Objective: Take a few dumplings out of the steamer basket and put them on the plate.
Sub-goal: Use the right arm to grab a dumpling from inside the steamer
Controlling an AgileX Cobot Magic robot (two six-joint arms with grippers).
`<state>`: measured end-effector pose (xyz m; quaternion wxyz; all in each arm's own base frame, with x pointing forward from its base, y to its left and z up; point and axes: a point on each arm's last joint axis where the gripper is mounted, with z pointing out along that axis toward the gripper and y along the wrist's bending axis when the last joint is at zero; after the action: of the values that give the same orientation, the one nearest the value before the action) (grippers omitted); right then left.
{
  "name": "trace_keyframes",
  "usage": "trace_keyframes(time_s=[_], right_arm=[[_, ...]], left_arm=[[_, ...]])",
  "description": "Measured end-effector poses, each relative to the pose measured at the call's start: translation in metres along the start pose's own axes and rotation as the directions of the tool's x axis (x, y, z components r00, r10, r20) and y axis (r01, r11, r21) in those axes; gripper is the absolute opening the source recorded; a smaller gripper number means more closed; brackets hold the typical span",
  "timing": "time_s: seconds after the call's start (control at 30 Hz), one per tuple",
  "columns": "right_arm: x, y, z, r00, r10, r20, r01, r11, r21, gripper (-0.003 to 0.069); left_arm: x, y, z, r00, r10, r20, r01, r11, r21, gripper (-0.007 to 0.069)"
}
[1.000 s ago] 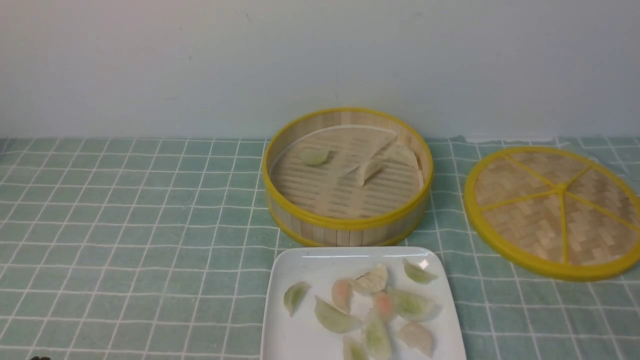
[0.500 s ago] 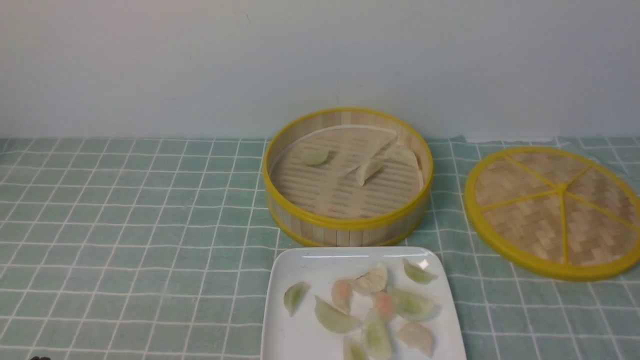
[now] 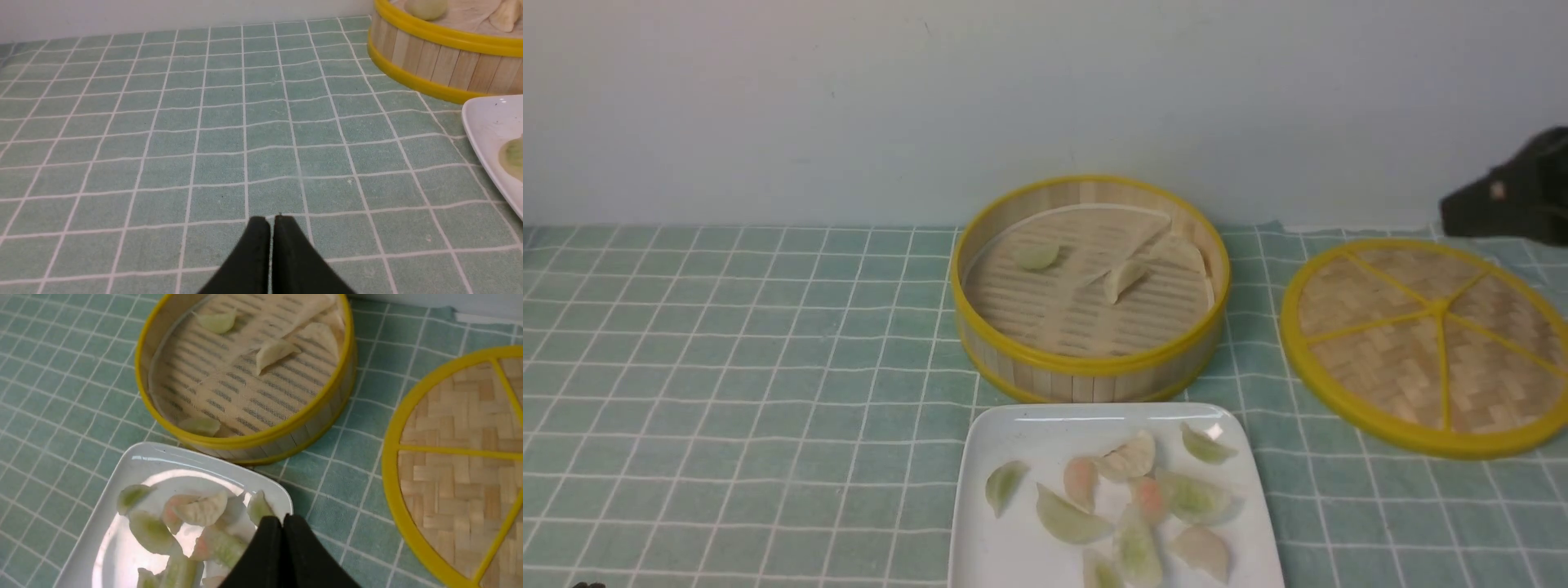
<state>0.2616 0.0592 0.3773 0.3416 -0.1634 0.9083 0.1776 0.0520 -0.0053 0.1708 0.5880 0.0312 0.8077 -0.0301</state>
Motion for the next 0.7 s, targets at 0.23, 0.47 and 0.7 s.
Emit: trace_keyframes(time_s=[0.23,0.47,0.7], right_arm=[[-0.042,0.024,0.064,0.983,-0.141,-0.117,0.142,0.990,0.004,-0.0009],[-0.064,0.038,0.136,0.946,-0.254,-0.201,0.265,0.964,0.026,0.0033],[-0.075,0.028,0.203,0.930,-0.273,-0.247,0.293,0.955,0.044,0.0188]], left_arm=[[0.000,0.000,0.000,1.000,0.000,0.000,0.000,1.000,0.000,-0.0006],[0.000,0.000,0.000,1.000,0.000,0.000,0.000,1.000,0.000,-0.0006],[0.000,0.000,0.000,1.000,0.000,0.000,0.000,1.000,0.000,-0.0006]])
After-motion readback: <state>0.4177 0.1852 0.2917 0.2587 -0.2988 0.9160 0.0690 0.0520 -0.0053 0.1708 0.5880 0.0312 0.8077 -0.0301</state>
